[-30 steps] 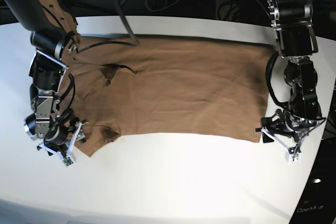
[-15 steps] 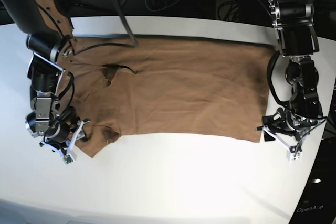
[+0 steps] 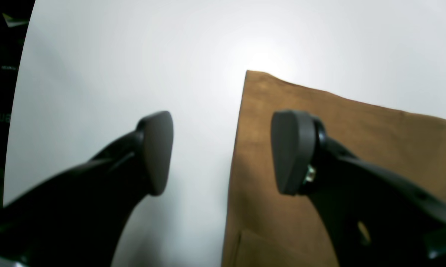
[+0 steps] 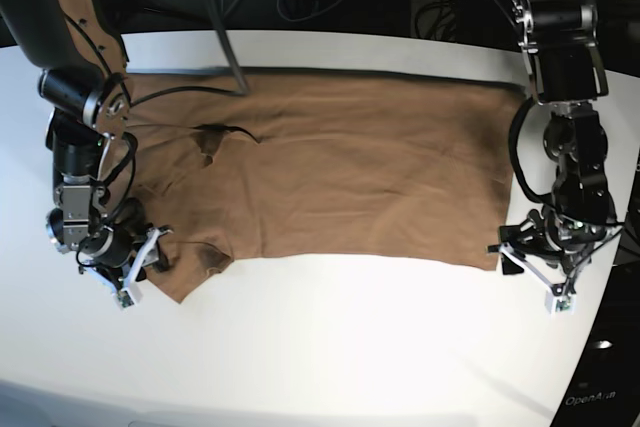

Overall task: Fold the T-shirt properly
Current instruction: 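Lower both open grippers onto the hem corners of the shirt, then position the open grippers at the hem corners, right gripper straddling the hem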

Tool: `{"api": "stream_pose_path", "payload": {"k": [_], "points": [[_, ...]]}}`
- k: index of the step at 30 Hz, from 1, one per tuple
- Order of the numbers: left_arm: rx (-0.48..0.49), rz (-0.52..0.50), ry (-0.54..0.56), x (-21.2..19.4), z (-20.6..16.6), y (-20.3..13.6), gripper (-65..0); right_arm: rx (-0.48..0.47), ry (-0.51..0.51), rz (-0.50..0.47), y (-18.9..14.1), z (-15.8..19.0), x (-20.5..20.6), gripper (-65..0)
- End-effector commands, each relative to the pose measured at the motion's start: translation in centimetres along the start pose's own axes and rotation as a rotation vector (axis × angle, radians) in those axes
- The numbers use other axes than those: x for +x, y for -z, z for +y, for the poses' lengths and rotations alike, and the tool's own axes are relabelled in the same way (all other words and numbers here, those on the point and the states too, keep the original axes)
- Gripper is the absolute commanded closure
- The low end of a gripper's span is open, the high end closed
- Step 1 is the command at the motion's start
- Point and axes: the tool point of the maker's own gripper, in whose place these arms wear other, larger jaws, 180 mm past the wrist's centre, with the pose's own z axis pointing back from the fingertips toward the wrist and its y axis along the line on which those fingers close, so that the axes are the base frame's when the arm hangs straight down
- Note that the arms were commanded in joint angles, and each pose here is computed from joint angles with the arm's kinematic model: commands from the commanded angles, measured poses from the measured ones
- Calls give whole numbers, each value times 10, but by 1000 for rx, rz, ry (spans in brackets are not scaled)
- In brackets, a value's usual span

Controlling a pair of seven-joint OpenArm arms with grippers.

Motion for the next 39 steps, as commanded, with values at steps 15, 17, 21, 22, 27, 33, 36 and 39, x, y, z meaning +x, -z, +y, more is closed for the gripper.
{"api": "stream_pose_path", "payload": {"k": [15, 17, 21, 22, 27, 33, 36, 39], "points": [[9, -25, 1, 9, 3, -4, -405, -77, -79, 28, -15, -24, 1, -17], [10, -14, 3, 2, 3, -3, -405, -110, -107, -1, -21, -26, 10, -16], [10, -13, 4, -1, 4, -3, -405, -166, -160, -39, -35, -28, 19, -16], [10, -13, 4, -1, 4, -3, -405, -173, -169, -44, -37, -27, 19, -19], [7, -11, 2, -1, 3, -3, -405, -188, -188, -75, -40, -23, 31, -19], [7, -10, 2, -1, 3, -3, -405, -204, -190, -82, -44, -31, 36, -45], [6, -12, 1, -1, 2, -3, -405, -222, -196, -90, -48, -42, 43, -145], [6, -10, 1, -1, 2, -3, -405, -228, -197, -90, -50, -45, 43, -257]]}}
